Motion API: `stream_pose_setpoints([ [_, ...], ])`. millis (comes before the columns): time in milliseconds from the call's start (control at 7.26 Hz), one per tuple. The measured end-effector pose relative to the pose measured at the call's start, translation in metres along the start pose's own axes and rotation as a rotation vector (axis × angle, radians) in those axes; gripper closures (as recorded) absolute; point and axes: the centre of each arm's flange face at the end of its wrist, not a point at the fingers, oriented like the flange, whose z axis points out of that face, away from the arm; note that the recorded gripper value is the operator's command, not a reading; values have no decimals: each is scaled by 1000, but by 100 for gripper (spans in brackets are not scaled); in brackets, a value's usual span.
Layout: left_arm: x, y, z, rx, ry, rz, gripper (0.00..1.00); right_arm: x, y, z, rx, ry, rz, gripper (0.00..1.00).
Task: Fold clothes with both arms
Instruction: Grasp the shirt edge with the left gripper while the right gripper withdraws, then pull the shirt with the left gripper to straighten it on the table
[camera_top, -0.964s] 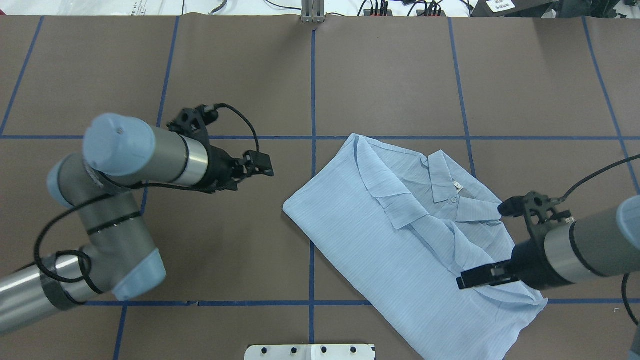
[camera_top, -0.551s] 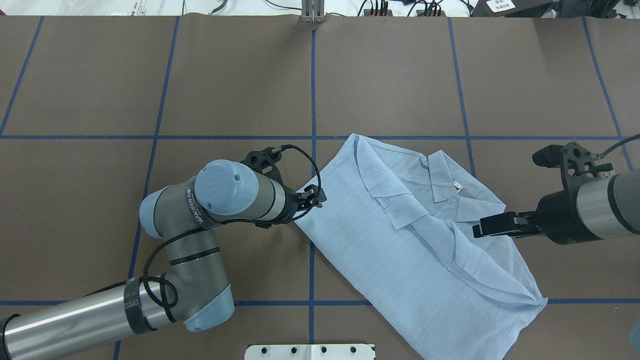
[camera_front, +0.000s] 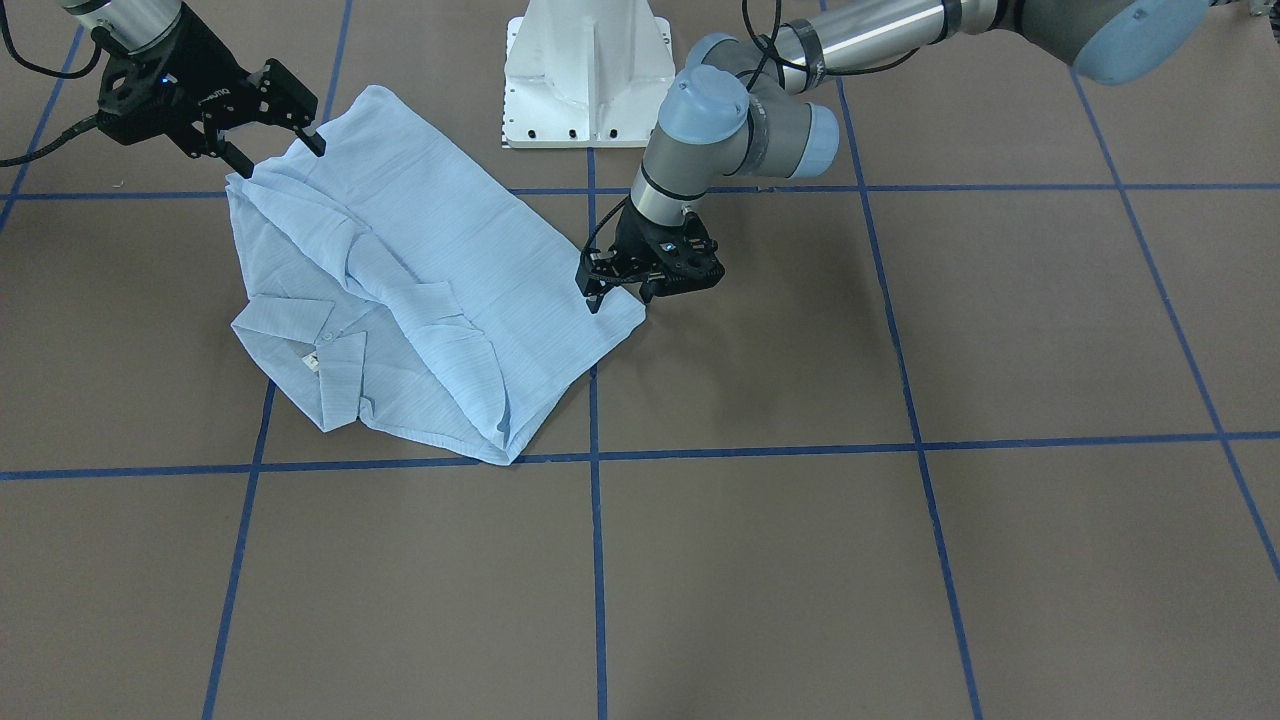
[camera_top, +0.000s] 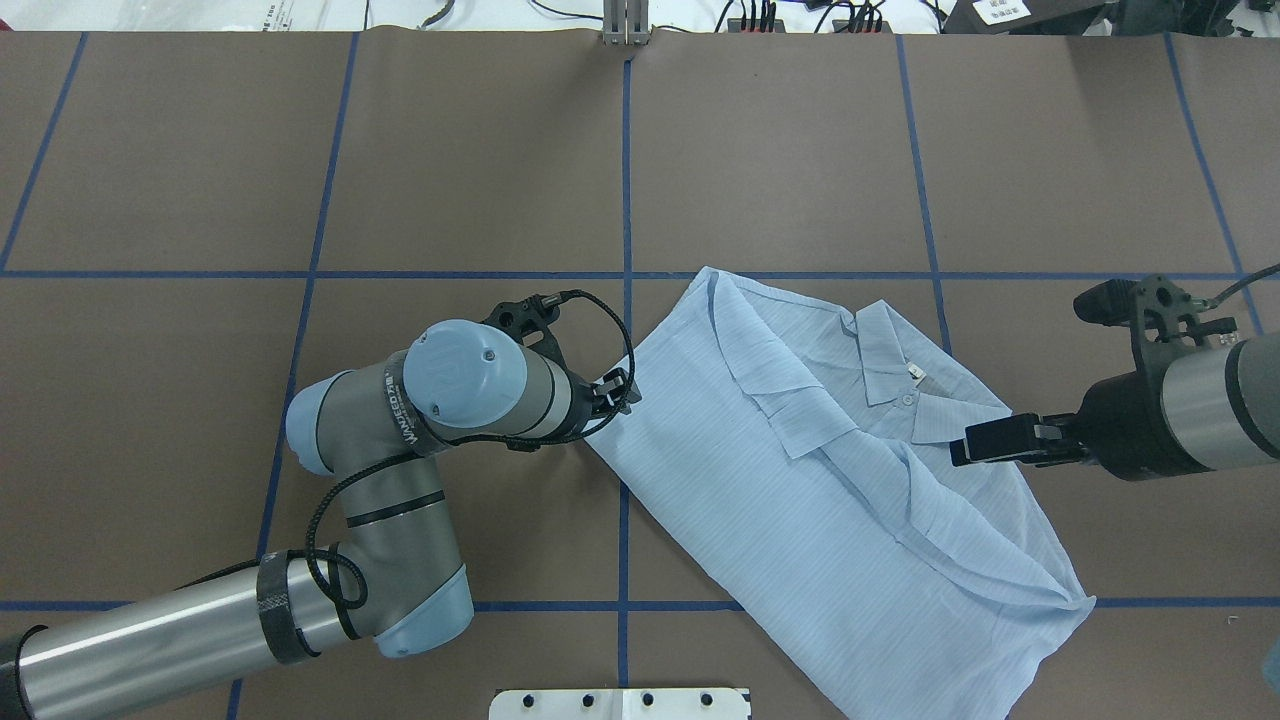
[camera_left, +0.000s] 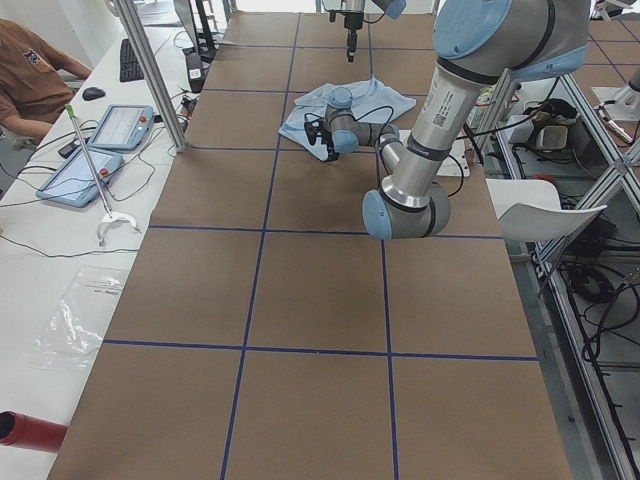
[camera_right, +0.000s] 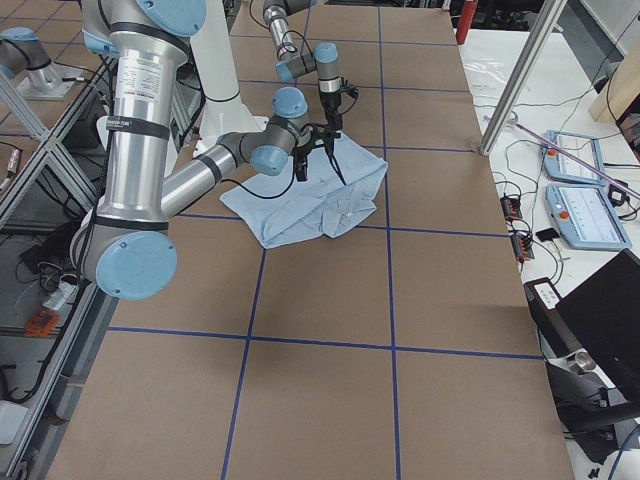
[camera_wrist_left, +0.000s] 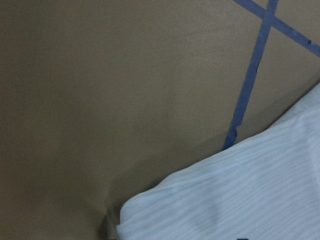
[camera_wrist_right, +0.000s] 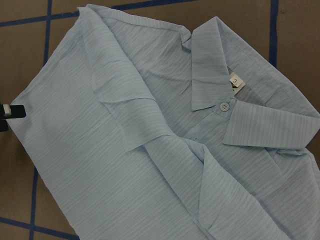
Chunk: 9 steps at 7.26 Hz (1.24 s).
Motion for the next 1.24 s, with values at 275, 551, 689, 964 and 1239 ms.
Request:
stream_pose_setpoints([
  [275, -1, -1, 0, 2, -6, 0, 81, 0, 0, 0, 1, 0, 1, 0],
  [551, 2, 0, -5, 1, 2, 2, 100, 1, -1, -1, 3, 0, 3, 0],
  [689, 5, 0, -12, -1, 13, 3, 100, 1, -2, -3, 7, -1, 4, 0],
  [964, 9, -7, -27, 8, 25, -4, 100, 1, -3, -6, 15, -2, 6, 0],
  [1239, 10, -49, -40, 63, 24, -30, 100, 2, -6, -8, 24, -2, 9, 0],
])
